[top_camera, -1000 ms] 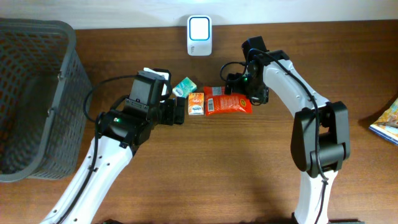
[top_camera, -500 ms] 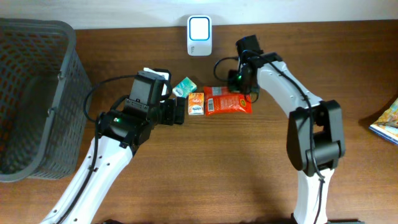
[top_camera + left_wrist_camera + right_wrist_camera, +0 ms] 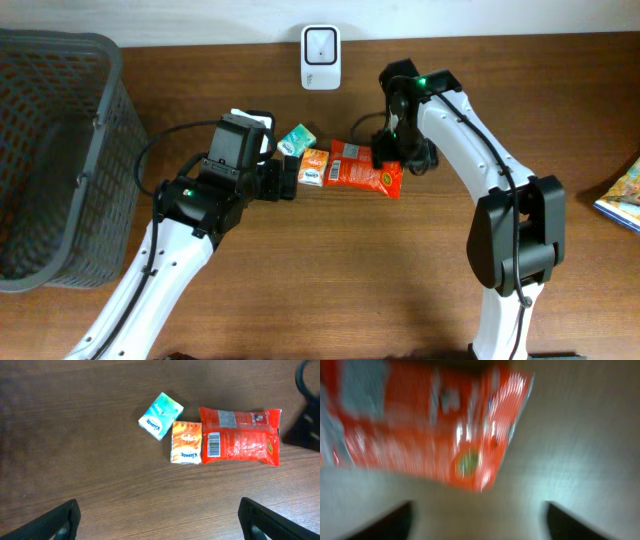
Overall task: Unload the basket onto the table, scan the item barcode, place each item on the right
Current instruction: 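Reach the right gripper to the red snack bag and grasp it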
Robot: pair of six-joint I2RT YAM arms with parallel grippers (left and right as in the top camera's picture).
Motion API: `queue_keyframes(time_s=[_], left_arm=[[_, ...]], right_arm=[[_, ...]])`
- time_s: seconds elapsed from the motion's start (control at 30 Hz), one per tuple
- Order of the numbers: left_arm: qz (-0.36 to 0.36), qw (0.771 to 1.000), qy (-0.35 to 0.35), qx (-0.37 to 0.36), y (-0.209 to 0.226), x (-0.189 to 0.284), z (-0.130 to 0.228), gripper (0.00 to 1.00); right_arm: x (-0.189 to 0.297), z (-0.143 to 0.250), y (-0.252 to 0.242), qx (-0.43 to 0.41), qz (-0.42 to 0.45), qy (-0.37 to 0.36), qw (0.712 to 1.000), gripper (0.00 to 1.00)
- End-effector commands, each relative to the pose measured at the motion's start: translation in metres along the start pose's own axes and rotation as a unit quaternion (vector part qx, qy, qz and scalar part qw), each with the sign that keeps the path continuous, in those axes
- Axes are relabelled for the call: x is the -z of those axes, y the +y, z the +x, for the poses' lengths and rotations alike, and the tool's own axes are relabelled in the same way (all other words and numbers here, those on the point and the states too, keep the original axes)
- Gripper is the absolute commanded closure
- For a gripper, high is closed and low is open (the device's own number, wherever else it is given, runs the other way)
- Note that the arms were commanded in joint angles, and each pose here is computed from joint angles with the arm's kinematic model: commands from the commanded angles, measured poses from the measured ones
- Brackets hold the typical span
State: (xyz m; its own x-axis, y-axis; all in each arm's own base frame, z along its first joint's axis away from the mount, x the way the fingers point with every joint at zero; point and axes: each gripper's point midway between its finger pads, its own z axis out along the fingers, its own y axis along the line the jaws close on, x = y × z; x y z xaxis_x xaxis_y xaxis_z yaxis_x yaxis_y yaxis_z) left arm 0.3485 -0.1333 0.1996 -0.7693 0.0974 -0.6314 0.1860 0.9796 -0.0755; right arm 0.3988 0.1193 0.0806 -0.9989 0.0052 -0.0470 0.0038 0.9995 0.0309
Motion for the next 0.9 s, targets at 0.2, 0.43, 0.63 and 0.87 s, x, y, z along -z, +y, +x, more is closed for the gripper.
queue_keyframes(time_s=[0.2,0.43,0.63,0.87], left_arm=[[0.006,1.0,-0.002,0.001,-0.003,0.001,-0.001,0.01],[0.006,1.0,-0.002,0.0,-0.003,0.001,-0.001,0.01],[0.006,1.0,-0.002,0.0,-0.003,0.001,-0.001,0.01],[0.006,1.0,-0.002,0.001,-0.003,0.001,-0.001,0.01]], right_arm=[[-0.018,-0.062,-0.011,0.076,-0.007,-0.105,0.991,0.01],[-0.078,-0.044,0.01,0.061,-0.127,-0.019,0.99,0.01],[-0.095,-0.027,0.01,0.052,-0.129,0.025,0.99,0.86],[-0.032,-0.044,-0.004,-0.004,-0.126,-0.002,0.992,0.96]])
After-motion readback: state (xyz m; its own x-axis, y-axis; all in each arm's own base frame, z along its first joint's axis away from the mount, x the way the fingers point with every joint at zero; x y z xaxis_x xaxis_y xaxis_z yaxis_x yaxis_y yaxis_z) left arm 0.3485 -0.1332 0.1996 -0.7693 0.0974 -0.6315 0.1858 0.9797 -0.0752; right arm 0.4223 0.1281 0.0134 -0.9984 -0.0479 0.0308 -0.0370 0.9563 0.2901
